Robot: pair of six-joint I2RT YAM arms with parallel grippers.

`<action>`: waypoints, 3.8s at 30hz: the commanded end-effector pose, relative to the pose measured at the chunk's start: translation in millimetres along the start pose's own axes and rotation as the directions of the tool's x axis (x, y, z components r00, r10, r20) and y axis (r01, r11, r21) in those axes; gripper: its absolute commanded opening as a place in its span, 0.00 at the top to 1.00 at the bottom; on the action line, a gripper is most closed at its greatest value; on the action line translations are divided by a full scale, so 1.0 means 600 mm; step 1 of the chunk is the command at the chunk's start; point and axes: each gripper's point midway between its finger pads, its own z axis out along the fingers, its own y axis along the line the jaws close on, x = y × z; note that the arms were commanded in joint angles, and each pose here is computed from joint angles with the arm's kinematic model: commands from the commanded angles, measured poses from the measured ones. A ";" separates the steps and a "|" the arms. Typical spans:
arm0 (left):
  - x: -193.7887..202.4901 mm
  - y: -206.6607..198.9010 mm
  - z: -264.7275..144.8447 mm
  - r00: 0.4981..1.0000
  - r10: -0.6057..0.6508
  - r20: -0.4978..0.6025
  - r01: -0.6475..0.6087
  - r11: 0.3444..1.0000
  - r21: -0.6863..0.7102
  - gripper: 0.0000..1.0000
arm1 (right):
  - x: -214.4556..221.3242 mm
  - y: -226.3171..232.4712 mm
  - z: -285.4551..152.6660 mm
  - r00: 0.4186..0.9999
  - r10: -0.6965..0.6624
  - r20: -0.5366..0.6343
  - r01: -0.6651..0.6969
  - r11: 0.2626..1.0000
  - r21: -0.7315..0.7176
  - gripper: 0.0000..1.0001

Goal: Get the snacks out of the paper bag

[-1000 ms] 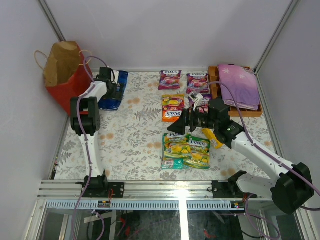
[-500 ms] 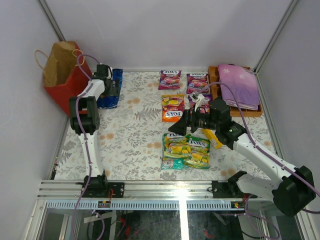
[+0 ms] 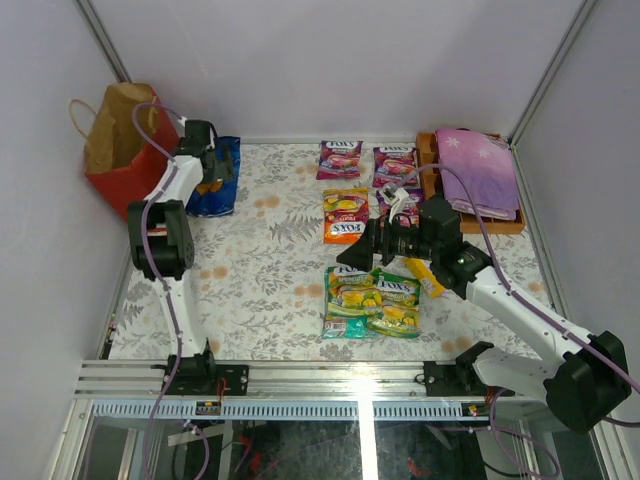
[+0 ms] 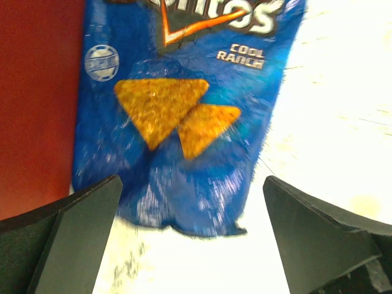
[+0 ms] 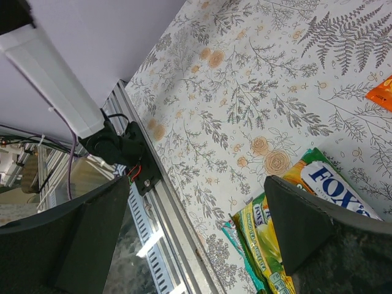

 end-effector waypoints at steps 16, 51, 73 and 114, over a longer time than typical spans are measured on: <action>0.387 -0.419 -0.468 0.962 0.002 -0.272 0.238 0.481 0.844 0.03 | -0.017 -0.010 -0.046 0.993 -0.049 0.106 0.035 0.991 0.131 0.01; 0.505 -0.456 -0.450 0.883 0.032 -0.469 0.458 0.167 0.873 0.64 | -0.001 -0.087 -0.032 0.981 0.070 0.178 -0.110 0.967 0.230 0.04; 0.508 -0.459 -0.436 0.897 0.033 -0.441 0.428 0.186 0.885 0.92 | 0.145 -0.296 -0.033 0.904 0.376 0.203 -0.427 0.796 0.429 0.50; 0.265 -0.278 -0.356 0.979 -0.163 -0.122 0.196 0.592 0.782 1.00 | -0.062 -0.135 -0.008 0.951 0.174 0.255 -0.212 0.968 0.131 0.00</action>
